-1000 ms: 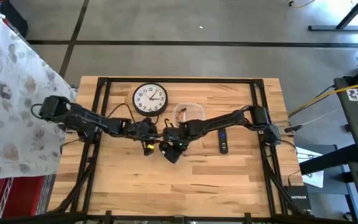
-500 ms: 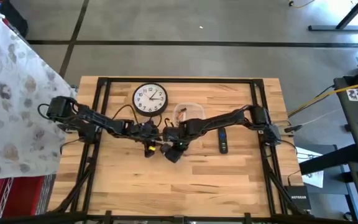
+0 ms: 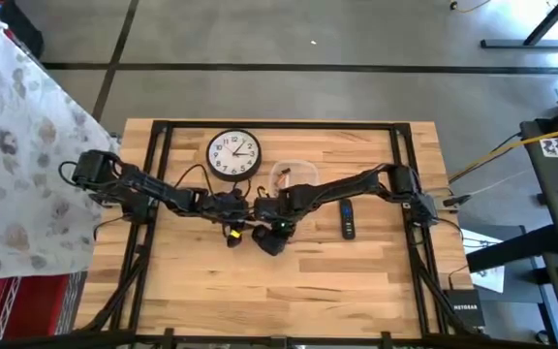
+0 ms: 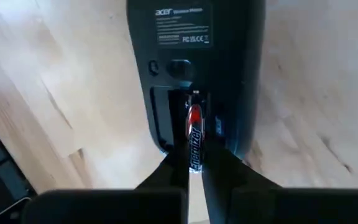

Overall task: Insert battery
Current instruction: Insert the silver battery into the computer mouse

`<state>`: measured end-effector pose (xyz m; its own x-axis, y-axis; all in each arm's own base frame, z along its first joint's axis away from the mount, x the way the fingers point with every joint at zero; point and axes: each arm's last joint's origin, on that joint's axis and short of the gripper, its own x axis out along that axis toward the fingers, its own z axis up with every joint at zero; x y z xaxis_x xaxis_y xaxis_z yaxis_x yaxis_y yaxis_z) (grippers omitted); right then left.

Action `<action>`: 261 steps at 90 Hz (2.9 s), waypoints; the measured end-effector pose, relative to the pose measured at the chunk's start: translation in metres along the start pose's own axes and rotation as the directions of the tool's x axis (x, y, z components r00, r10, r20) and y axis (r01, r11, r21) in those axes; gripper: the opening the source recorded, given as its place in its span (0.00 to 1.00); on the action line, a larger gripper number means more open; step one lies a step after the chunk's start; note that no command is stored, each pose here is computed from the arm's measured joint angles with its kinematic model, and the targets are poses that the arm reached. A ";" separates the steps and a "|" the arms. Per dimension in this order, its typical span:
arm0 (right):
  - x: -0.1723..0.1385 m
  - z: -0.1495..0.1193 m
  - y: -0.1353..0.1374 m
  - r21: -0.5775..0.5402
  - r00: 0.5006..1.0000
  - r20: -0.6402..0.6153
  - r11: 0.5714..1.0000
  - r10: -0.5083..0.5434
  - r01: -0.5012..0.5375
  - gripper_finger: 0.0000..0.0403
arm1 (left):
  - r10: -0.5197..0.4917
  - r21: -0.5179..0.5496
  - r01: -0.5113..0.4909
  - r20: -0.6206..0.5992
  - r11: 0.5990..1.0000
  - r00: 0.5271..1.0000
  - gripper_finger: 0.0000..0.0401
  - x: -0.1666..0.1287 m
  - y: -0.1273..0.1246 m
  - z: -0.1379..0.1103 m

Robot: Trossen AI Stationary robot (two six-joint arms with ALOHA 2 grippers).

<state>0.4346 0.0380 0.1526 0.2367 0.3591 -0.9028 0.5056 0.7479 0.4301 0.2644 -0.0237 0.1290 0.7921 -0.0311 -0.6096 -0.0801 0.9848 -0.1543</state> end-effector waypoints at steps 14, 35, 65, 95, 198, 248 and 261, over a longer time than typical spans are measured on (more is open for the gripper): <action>-0.004 -0.001 0.001 0.025 0.999 -0.020 0.999 -0.042 0.043 0.00 | 0.011 -0.002 -0.011 0.011 1.000 1.000 0.24 0.000 0.000 0.001; -0.013 0.000 0.004 0.049 0.995 -0.036 0.994 -0.094 0.096 0.00 | 0.011 -0.003 -0.011 0.015 1.000 1.000 0.24 0.000 0.000 0.002; -0.015 -0.005 0.001 0.089 0.989 -0.086 0.988 -0.121 0.129 0.00 | -0.010 0.016 0.010 0.015 1.000 1.000 0.24 0.000 -0.007 0.000; -0.010 -0.001 -0.005 0.112 0.988 -0.122 0.988 -0.092 0.106 0.00 | -0.014 0.051 0.009 0.099 0.999 0.995 0.24 -0.001 -0.009 0.008; -0.012 0.000 -0.013 0.125 0.980 -0.169 0.984 -0.105 0.127 0.00 | -0.076 0.066 0.061 0.262 0.996 0.962 0.24 0.015 -0.039 0.016; -0.011 -0.008 -0.012 0.049 0.968 -0.214 0.988 -0.131 0.145 0.00 | 0.040 0.073 -0.046 0.091 0.996 0.995 0.06 0.024 0.008 0.025; -0.006 -0.017 -0.001 -0.038 0.966 -0.221 0.990 -0.138 0.133 0.00 | 0.022 0.118 -0.028 0.054 0.993 0.998 0.04 0.024 0.000 0.020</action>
<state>0.4187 0.0445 0.1572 -0.0242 0.3669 -0.9299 0.5006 0.8096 0.3065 0.2956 -0.0210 0.1296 0.8215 -0.0003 -0.5703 -0.0306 0.9985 -0.0446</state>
